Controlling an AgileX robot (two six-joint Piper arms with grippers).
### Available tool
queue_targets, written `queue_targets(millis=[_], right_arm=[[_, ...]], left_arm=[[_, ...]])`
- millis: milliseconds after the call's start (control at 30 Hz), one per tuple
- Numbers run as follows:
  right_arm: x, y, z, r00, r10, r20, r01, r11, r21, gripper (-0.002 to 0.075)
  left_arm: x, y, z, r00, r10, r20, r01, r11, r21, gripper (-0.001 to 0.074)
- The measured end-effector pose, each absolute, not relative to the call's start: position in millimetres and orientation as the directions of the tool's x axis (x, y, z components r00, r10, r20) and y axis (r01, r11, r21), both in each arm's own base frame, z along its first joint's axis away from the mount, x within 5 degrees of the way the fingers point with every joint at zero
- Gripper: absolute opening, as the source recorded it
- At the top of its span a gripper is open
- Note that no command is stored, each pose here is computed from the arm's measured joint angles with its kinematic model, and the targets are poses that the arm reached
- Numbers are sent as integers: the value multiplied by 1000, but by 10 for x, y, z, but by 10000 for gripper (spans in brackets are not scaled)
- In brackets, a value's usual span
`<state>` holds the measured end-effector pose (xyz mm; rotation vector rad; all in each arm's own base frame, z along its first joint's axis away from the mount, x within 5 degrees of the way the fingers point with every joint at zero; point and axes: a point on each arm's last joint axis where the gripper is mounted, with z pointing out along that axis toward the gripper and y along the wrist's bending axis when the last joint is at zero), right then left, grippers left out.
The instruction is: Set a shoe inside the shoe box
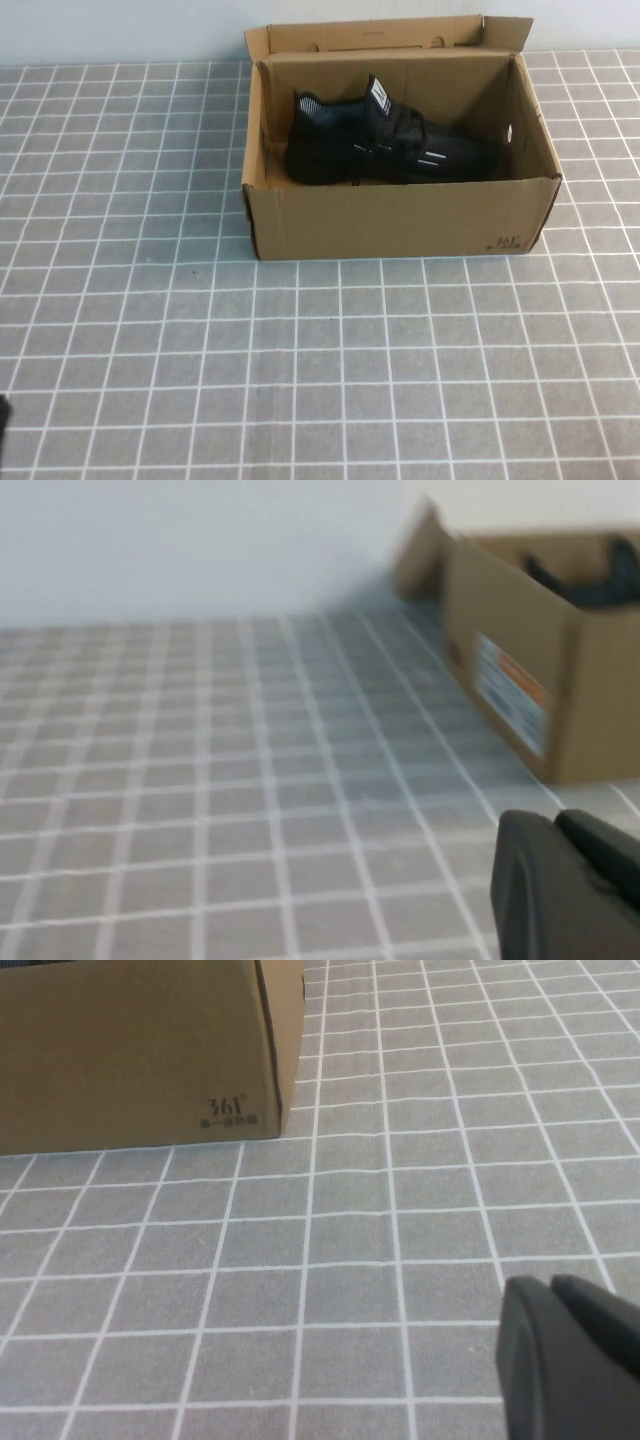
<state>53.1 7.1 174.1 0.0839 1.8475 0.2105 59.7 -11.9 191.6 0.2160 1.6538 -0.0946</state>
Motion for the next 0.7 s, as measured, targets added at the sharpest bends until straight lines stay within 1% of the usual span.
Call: queue_targets(millis=[100, 200, 300, 500, 700], right_arm=[[531, 71, 1741, -284, 166, -944, -51, 981, 188, -16], [531, 71, 1741, -284, 166, -944, -51, 981, 188, -16], [531, 71, 1741, -284, 166, -944, -51, 981, 188, -16], [531, 71, 1742, -282, 166, -945, -51, 981, 188, -16], [531, 71, 1742, -282, 166, -945, -51, 981, 188, -16]], left_arm=[[573, -61, 1959, -27, 55, -998, 103, 993, 52, -1], [567, -40, 1964, -20, 47, -999, 67, 997, 46, -1], [565, -40, 1923, -65, 42, -997, 66, 997, 38, -1], [527, -48, 1725, -281, 65, -958, 87, 995, 42, -1], [520, -50, 1704, -304, 64, -951, 90, 995, 38, -1]])
